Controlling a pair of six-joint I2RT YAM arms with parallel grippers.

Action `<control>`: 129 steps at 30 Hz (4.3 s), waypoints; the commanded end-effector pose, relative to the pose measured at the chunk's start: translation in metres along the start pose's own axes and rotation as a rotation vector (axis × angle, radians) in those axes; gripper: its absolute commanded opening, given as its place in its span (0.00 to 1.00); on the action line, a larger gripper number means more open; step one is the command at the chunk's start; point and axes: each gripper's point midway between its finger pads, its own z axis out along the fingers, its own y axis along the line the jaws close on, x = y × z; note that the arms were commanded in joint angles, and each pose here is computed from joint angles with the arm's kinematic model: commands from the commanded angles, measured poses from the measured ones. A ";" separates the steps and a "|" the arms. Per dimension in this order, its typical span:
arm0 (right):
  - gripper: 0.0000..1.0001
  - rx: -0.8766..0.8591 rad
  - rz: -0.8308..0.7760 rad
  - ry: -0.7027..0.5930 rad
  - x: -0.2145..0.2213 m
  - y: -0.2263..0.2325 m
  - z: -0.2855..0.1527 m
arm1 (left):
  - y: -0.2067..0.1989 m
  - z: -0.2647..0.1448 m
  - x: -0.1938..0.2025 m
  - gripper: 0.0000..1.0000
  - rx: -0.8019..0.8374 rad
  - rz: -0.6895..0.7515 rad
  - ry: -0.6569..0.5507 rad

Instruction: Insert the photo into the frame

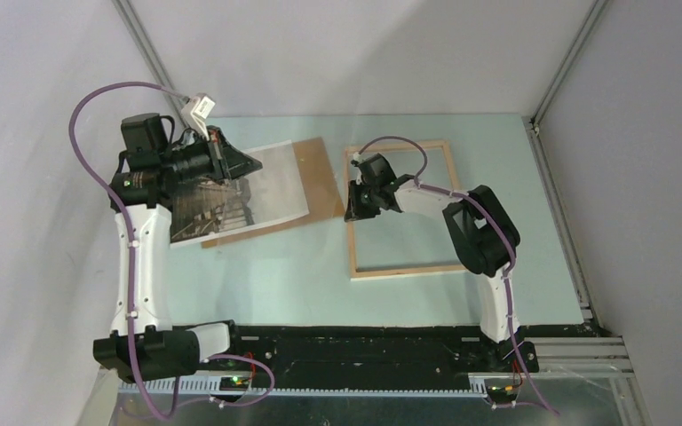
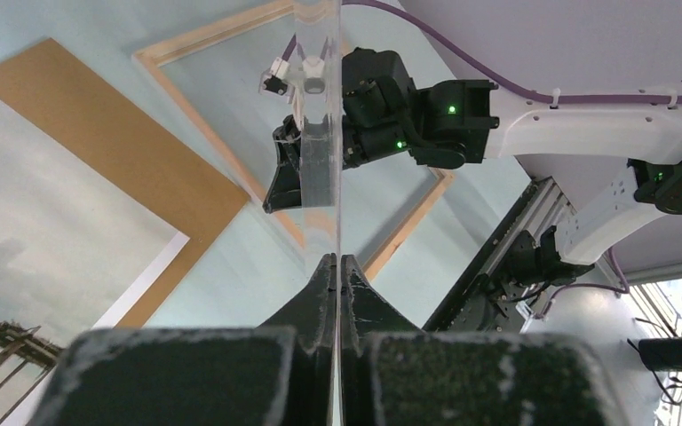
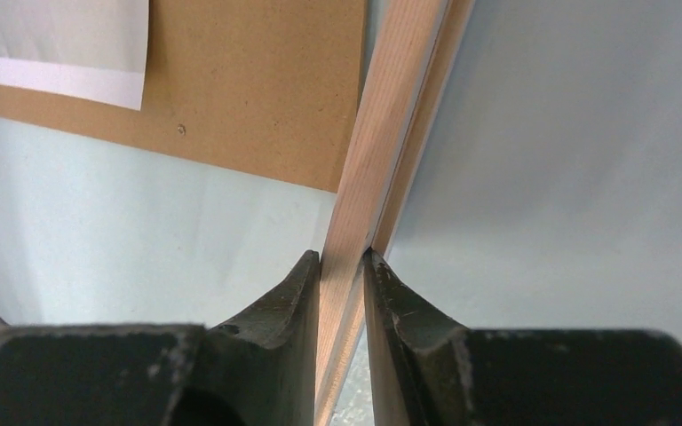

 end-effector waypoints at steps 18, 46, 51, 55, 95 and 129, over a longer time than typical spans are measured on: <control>0.65 0.127 0.028 -0.259 -0.061 -0.054 -0.109 | -0.012 0.028 -0.034 0.00 0.047 -0.051 -0.074; 0.60 0.417 0.223 -0.134 -0.010 -0.283 -0.180 | 0.004 0.140 -0.041 0.00 0.212 -0.491 -0.178; 0.56 0.416 0.254 -0.083 0.008 -0.290 -0.166 | 0.014 0.151 -0.035 0.00 0.207 -0.553 -0.179; 0.40 0.409 0.287 -0.063 0.018 -0.292 -0.163 | 0.017 0.157 -0.032 0.00 0.205 -0.578 -0.182; 0.62 0.253 0.507 -0.237 0.041 -0.276 -0.253 | 0.001 0.282 0.045 0.00 0.345 -0.787 -0.006; 0.58 0.179 0.552 -0.229 0.048 -0.282 -0.245 | 0.005 0.337 0.111 0.00 0.382 -0.856 0.054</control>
